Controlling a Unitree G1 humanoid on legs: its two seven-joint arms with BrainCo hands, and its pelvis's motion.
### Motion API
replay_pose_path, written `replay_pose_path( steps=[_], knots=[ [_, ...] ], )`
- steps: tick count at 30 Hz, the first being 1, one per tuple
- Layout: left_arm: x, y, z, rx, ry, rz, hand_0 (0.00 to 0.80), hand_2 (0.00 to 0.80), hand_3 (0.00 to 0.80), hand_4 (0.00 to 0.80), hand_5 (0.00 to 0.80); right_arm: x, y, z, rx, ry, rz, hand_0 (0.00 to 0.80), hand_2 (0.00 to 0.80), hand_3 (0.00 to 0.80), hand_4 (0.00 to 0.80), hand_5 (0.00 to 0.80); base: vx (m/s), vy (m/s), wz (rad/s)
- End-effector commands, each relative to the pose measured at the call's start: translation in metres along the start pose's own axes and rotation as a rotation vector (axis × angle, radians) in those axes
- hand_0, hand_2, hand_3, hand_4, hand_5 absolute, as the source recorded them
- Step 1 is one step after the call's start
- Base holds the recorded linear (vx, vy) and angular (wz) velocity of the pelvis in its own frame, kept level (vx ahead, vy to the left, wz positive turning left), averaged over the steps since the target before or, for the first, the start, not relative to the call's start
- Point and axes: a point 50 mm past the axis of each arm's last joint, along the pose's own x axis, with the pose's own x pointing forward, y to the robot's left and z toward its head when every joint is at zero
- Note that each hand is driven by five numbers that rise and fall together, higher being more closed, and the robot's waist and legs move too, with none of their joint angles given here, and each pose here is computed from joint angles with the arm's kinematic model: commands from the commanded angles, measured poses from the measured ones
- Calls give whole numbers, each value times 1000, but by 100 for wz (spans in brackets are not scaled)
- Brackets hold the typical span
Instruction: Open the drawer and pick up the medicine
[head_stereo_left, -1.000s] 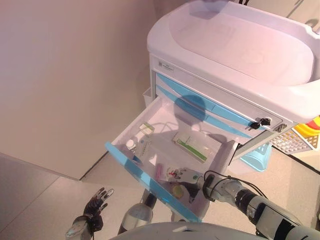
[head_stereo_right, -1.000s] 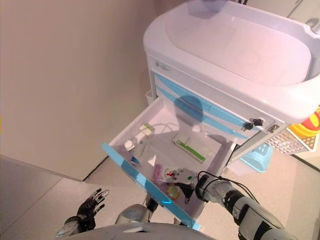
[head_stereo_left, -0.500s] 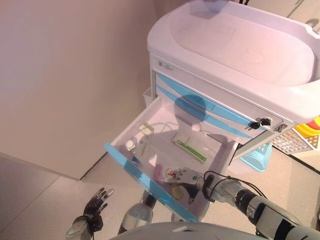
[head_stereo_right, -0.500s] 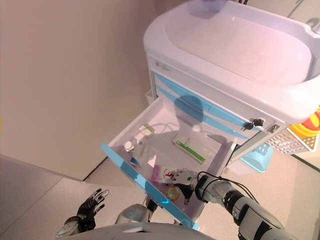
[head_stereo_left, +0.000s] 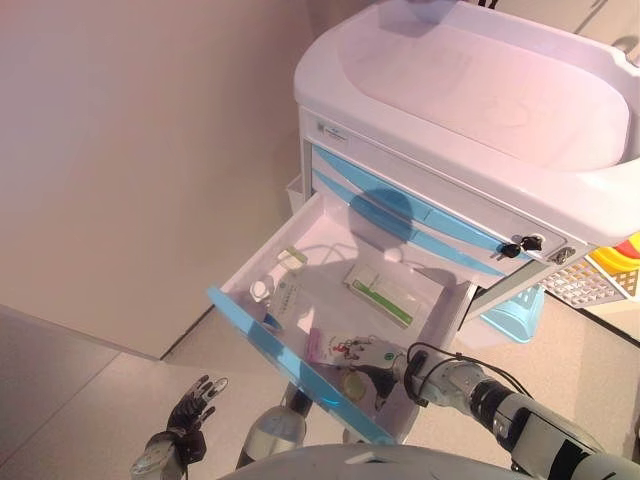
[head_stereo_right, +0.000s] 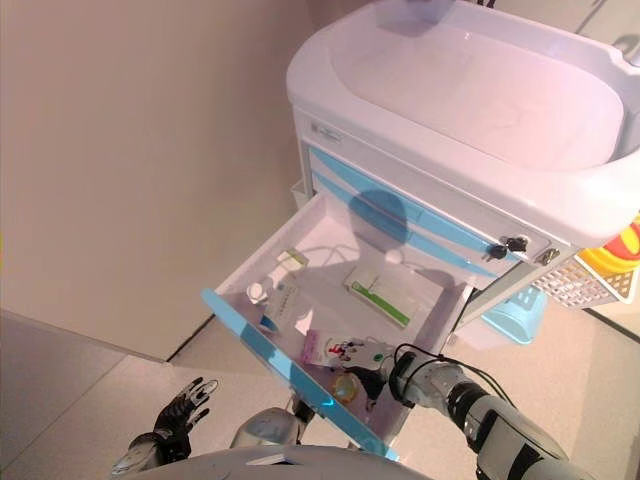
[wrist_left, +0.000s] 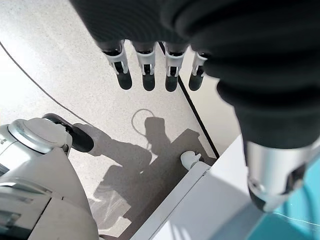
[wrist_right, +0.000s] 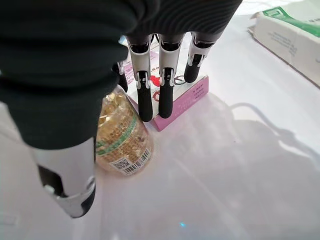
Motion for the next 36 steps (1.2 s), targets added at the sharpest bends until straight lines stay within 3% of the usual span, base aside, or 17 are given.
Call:
replay_pose_path(
  steps=[1,22,27,30,32,33,34,36],
  knots=[
    [5,-6,6,29,-26,-25,0,0,0,0,0,10,-11,19,36,-58,-59,0,0,0,0,0,0,0,0],
    [6,-9,9,29,-39,-35,0,0,0,0,0,12,-3,22,28,-62,-18,0,0,0,0,0,0,0,0],
    [6,-10,9,33,-38,-34,0,0,0,0,0,12,-1,25,36,-83,-7,229,229,229,229,229,0,0,0],
    [7,-9,10,34,-41,-35,0,0,0,0,0,13,-2,27,47,-95,-1,276,276,276,276,276,0,0,0],
    [7,-9,10,35,-41,-36,0,0,0,0,0,13,-2,28,53,-100,2,216,216,216,216,216,0,0,0],
    [7,-10,11,35,-42,-36,0,0,0,0,0,13,-2,28,55,-101,1,144,144,144,144,144,0,0,0],
    [7,-10,11,35,-43,-36,0,0,0,0,0,13,-3,28,59,-99,-1,0,0,0,0,0,0,0,0],
    [8,-10,11,34,-42,-36,0,0,0,0,0,14,-3,28,65,-87,0,0,0,0,0,0,0,0,0]
  ],
)
